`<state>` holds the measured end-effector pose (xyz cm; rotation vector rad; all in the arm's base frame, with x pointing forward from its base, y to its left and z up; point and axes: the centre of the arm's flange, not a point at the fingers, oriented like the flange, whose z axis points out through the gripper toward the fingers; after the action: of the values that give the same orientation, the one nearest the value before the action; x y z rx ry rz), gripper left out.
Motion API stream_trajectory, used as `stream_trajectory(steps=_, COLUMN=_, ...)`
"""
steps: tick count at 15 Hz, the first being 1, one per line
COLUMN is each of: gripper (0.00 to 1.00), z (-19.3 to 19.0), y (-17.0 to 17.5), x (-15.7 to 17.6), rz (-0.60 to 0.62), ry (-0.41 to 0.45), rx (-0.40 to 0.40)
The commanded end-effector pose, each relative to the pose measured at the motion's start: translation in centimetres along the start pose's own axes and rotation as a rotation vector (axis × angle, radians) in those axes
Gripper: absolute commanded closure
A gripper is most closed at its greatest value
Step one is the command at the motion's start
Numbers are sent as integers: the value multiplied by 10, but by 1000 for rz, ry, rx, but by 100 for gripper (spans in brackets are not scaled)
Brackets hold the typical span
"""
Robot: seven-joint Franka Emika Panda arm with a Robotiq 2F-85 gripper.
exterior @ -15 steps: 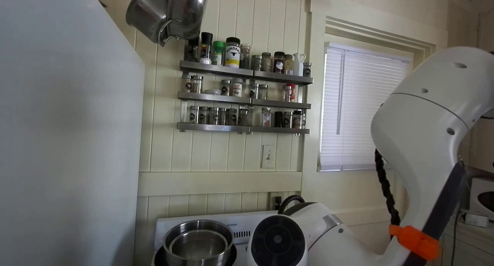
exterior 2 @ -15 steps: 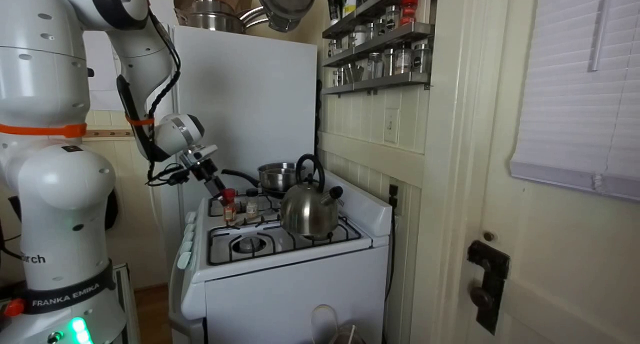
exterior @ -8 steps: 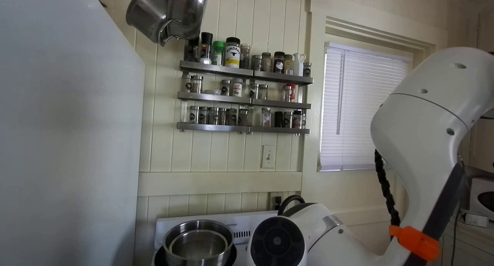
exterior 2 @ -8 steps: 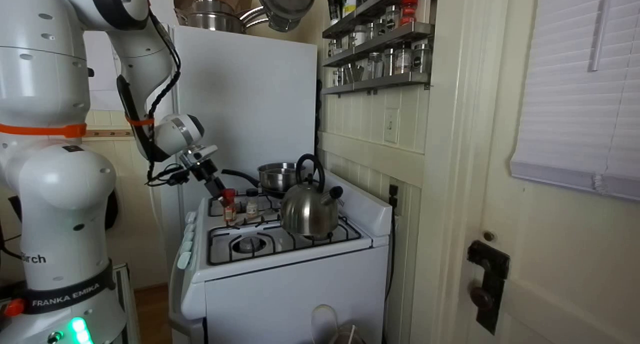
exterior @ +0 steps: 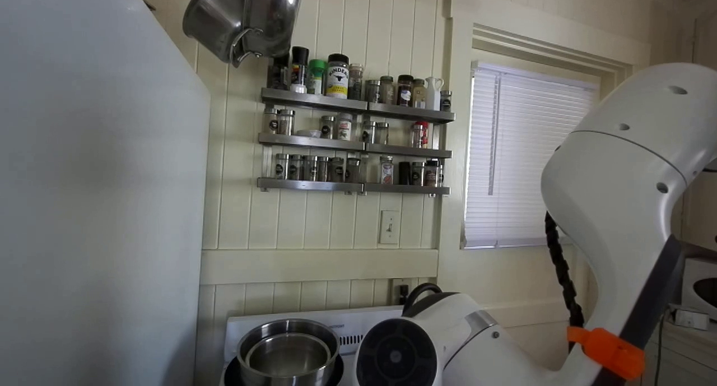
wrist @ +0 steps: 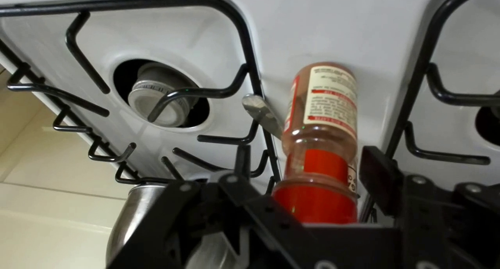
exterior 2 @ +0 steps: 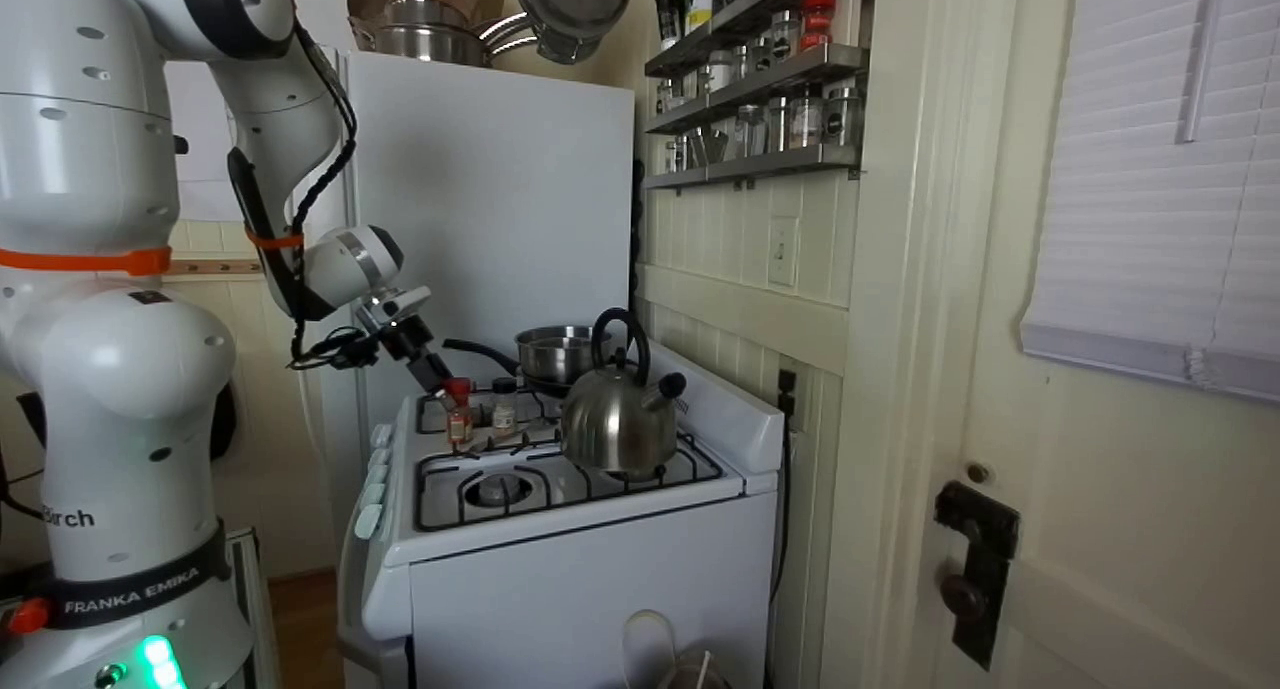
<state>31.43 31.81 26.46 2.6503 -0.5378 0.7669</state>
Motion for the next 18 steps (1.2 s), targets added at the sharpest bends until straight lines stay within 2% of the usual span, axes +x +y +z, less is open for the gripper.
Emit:
stream_trajectory(steps=1, gripper=40, z=-11, y=-1, x=-3, rz=32, ry=16, rx=-3)
stream_trajectory(steps=3, gripper=51, z=-11, y=-3, x=-4, rz=30, ry=11, rx=5)
stream_trajectory(steps=4, gripper=48, z=-10, y=-4, x=-5, rz=31, ry=11, rx=4)
stream_trajectory(steps=5, gripper=55, z=-10, y=-4, x=-5, rz=31, ry=15, rx=1)
stream_trajectory(steps=6, gripper=73, z=-9, y=-4, x=-5, rz=34, ry=14, rx=-3)
stream_trajectory(steps=8, gripper=78, z=-6, y=-2, x=-5, rz=43, ry=13, rx=-15)
stream_trajectory(steps=13, gripper=79, z=-20, y=6, x=1, rz=79, ry=8, rx=-11)
stream_trajectory(steps=18, gripper=79, z=-59, y=23, x=14, rz=140, ry=-2, rx=-11)
